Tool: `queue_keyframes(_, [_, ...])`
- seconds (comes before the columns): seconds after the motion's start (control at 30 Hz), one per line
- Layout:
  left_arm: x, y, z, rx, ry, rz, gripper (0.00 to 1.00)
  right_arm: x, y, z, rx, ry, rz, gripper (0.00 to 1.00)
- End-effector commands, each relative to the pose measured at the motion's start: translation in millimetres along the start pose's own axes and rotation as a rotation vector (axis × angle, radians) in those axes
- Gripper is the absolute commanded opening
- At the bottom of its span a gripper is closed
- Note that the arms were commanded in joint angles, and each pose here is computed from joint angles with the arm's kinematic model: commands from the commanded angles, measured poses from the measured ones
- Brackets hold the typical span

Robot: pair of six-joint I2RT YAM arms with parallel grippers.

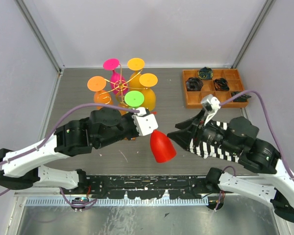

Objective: Place the wine glass upside down on the wine glass rack
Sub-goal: Pick up the wine glass at the center of the board.

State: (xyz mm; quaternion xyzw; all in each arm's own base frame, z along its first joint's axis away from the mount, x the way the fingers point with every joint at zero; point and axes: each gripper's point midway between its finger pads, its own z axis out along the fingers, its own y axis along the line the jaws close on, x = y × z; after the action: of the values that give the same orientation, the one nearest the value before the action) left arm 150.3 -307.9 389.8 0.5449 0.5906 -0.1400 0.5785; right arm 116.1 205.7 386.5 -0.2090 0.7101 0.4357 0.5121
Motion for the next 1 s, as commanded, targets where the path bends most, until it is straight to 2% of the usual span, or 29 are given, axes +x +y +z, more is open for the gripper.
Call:
queue_keyframes(0.0, [-26,9,-3,-0.035,-0.083,0.020,0.00,3,30,5,-0.159,0.032,0.019,0.65])
queue_keyframes(0.23, [-41,-8,7,0.021,-0.111,0.025,0.00,17,19,28,-0.121,0.071,0.012,0.61])
queue_keyframes(0.6, [-50,-20,14,0.025,-0.121,0.053,0.00,41,5,45,-0.076,0.126,0.016,0.39])
queue_keyframes(0.67, [-51,-20,15,0.021,-0.122,0.055,0.00,44,2,46,-0.069,0.122,0.018,0.35])
queue_keyframes(0.87, [-49,-17,19,-0.007,-0.117,0.064,0.00,45,-10,51,-0.027,0.062,0.031,0.34])
queue_keyframes(0.97, [-49,-15,19,-0.024,-0.115,0.061,0.00,50,-14,54,-0.016,0.057,0.034,0.28])
